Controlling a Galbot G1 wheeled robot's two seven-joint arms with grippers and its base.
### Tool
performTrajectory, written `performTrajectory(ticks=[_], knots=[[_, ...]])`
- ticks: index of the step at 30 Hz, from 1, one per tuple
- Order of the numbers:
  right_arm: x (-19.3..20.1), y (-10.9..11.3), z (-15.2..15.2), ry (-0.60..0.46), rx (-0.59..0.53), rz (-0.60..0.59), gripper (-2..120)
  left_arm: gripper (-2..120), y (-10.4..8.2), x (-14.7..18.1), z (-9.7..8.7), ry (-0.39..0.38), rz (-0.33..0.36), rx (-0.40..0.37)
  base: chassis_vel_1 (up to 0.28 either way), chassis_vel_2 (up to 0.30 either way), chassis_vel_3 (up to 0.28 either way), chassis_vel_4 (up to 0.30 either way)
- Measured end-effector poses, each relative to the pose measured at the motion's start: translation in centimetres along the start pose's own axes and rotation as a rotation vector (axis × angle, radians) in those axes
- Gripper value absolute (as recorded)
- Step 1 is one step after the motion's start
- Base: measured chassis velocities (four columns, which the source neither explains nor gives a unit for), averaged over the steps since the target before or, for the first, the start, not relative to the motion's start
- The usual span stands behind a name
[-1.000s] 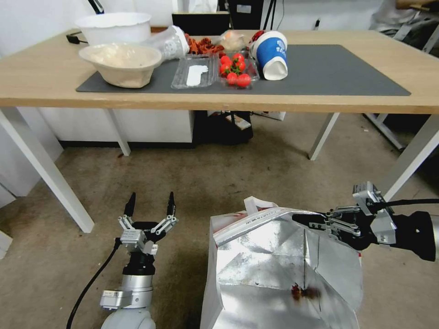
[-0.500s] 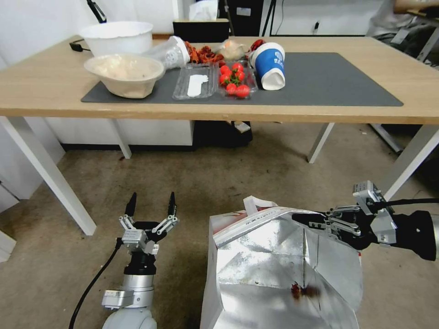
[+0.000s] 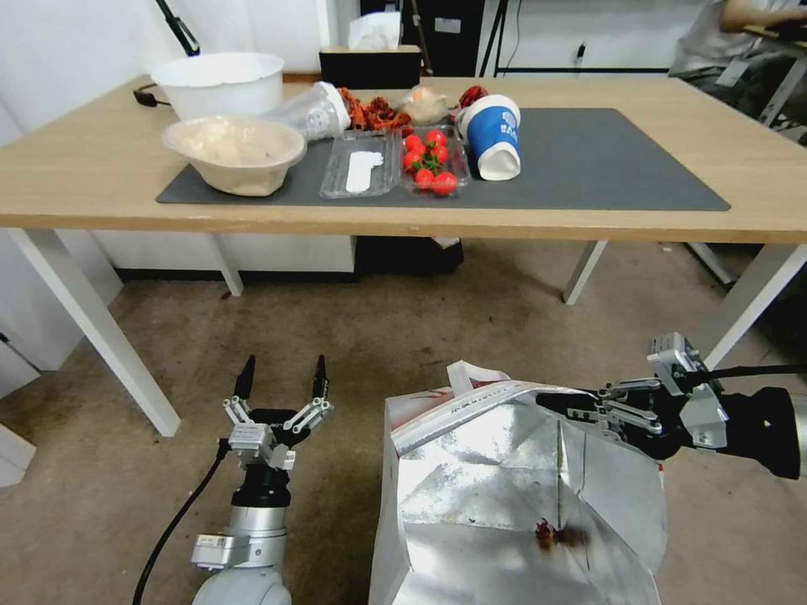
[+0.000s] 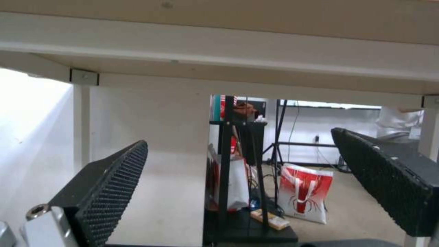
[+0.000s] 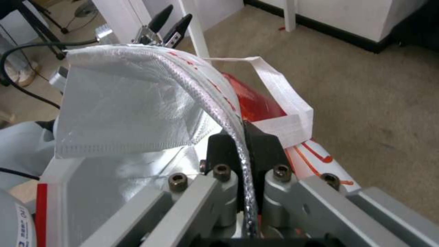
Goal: Pick up the food delivery bag from the floor and place it on the table.
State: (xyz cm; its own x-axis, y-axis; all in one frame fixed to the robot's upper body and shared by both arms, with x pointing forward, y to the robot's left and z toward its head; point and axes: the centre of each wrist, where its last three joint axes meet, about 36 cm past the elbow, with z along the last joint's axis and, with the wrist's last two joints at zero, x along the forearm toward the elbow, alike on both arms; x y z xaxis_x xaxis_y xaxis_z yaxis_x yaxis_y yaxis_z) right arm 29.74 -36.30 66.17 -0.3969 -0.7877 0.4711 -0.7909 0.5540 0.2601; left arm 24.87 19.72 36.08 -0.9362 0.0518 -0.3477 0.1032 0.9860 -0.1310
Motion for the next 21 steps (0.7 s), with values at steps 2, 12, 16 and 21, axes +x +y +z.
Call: performTrajectory(ticks=[2,12,16,21], knots=[[-0.02,0.00,0.01,0.001,0.001,0.001,0,100,0.02,0.01,0.06,0.001,0.000,-0.001,0.000,0.000,0.000,0.000],[0.02,-0.02,-0.21,0.001,0.008,0.002,0,100,0.02,-0.13,0.16,0.002,0.000,-0.001,0.000,0.000,0.000,0.000],[0.02,-0.01,-0.31,0.001,0.011,0.001,0,100,0.07,-0.13,0.11,0.002,-0.001,-0.002,0.000,0.000,0.000,0.000],[0.00,-0.02,-0.39,-0.001,0.013,-0.001,0,100,0.14,-0.13,0.01,0.001,-0.001,-0.004,0.000,0.000,0.000,0.000]])
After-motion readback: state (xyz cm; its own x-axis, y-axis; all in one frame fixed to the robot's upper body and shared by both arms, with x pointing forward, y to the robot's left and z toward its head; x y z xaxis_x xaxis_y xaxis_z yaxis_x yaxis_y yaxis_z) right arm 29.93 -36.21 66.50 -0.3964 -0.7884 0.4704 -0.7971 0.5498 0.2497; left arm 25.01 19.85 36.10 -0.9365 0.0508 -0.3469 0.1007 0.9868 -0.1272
